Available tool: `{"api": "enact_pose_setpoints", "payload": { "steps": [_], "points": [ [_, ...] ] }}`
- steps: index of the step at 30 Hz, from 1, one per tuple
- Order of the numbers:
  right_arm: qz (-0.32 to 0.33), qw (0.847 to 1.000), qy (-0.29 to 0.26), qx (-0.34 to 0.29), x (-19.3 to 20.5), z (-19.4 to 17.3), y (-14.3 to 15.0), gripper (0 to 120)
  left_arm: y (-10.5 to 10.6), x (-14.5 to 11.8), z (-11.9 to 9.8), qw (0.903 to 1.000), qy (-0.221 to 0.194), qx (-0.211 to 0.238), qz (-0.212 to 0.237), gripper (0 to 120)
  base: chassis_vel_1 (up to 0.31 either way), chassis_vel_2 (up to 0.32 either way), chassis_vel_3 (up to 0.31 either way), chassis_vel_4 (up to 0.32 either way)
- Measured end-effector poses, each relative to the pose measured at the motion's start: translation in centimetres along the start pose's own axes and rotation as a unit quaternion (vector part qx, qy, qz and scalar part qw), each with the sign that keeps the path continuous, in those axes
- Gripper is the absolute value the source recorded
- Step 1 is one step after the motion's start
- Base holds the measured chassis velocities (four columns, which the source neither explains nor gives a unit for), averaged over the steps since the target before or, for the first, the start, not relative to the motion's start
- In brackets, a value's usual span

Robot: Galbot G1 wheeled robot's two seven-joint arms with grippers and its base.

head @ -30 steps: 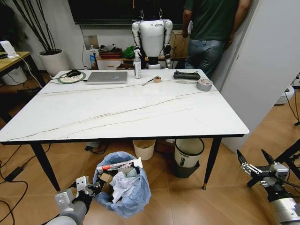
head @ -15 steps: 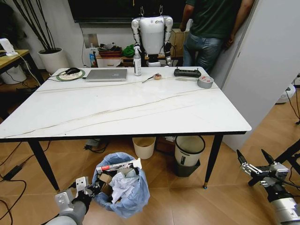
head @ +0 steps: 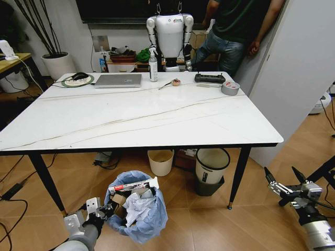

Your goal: Pick up the trash bin and place the trash from the table into it.

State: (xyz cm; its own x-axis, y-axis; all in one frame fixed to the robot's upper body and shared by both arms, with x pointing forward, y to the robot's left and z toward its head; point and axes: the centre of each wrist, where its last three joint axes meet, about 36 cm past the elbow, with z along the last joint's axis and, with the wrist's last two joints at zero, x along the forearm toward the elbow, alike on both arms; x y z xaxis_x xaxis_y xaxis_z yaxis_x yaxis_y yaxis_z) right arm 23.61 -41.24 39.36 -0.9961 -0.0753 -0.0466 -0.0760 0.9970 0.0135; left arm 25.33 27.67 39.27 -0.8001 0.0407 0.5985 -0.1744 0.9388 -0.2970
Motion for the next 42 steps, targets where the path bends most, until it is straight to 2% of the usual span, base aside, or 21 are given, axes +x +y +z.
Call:
{"api": "enact_pose_setpoints", "payload": {
  "steps": [42],
  "points": [
    [0.0, 1.0, 0.0, 0.0, 0.0, 0.0, 0.0, 100, 0.3, -1.0, 1.4, 0.9999, 0.008, -0.001, -0.01, 0, 0.0, 0.0, 0.0, 0.0]
  ]
}}
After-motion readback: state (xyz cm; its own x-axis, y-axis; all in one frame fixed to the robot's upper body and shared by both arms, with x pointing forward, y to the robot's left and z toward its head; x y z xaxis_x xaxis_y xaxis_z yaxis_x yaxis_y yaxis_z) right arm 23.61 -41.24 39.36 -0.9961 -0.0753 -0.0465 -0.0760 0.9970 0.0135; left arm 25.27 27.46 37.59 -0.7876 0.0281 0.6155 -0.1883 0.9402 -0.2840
